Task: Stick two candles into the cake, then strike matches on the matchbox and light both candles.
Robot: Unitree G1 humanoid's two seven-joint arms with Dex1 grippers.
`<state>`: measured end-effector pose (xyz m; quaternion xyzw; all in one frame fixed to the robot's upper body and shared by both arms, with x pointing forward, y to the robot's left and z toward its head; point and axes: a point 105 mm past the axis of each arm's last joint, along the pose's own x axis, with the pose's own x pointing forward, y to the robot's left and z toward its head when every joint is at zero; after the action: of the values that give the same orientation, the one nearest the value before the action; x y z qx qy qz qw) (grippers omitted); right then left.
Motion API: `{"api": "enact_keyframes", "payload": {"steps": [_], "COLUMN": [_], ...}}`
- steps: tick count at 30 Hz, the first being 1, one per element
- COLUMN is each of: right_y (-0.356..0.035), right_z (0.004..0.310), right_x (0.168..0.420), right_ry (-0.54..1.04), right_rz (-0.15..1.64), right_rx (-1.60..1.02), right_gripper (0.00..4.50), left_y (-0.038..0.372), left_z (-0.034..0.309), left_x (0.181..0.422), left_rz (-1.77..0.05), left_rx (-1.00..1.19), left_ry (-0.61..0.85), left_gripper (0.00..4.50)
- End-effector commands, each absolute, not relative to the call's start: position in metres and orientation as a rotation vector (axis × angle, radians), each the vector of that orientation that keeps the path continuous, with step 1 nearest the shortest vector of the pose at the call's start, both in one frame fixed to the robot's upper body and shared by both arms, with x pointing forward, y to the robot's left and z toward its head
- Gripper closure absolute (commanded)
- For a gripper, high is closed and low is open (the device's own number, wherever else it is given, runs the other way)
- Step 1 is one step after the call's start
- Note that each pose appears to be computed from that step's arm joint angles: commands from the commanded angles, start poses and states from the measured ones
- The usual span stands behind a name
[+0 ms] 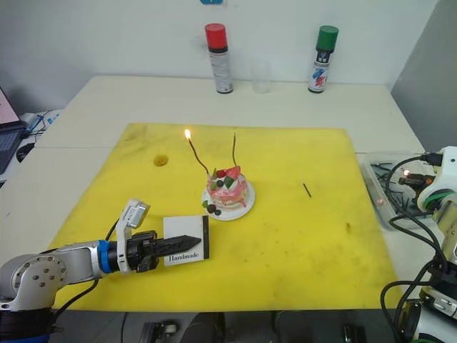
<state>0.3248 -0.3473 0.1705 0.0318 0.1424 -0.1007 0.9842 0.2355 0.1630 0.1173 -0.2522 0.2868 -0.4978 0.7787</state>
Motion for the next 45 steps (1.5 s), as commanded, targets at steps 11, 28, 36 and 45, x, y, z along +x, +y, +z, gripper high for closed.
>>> {"api": "enact_keyframes", "payload": {"steps": [11,28,36,45], "right_y": [-0.351,-0.187,-0.168,-0.167], "right_z": [0.194,0.176,0.131,0.109], "right_x": [0.339,0.309,0.326,0.336], "right_ry": [0.133,0.070,0.140,0.203], "right_rz": [-0.254,0.420,0.345,0.272], "right_rx": [0.191,-0.178,-0.141,-0.099], "right_gripper": [1.29,0.06,0.06,1.66], "left_y": [0.162,0.164,0.164,0.163], "left_z": [0.126,0.125,0.125,0.124], "left_x": [0.235,0.235,0.233,0.231], "left_rz": [-1.086,-1.084,-1.087,-1.085], "left_rx": [-0.533,-0.530,-0.523,-0.520], "left_ry": [0.580,0.580,0.582,0.586], "left_gripper": [4.50,4.50,4.50,4.50]}}
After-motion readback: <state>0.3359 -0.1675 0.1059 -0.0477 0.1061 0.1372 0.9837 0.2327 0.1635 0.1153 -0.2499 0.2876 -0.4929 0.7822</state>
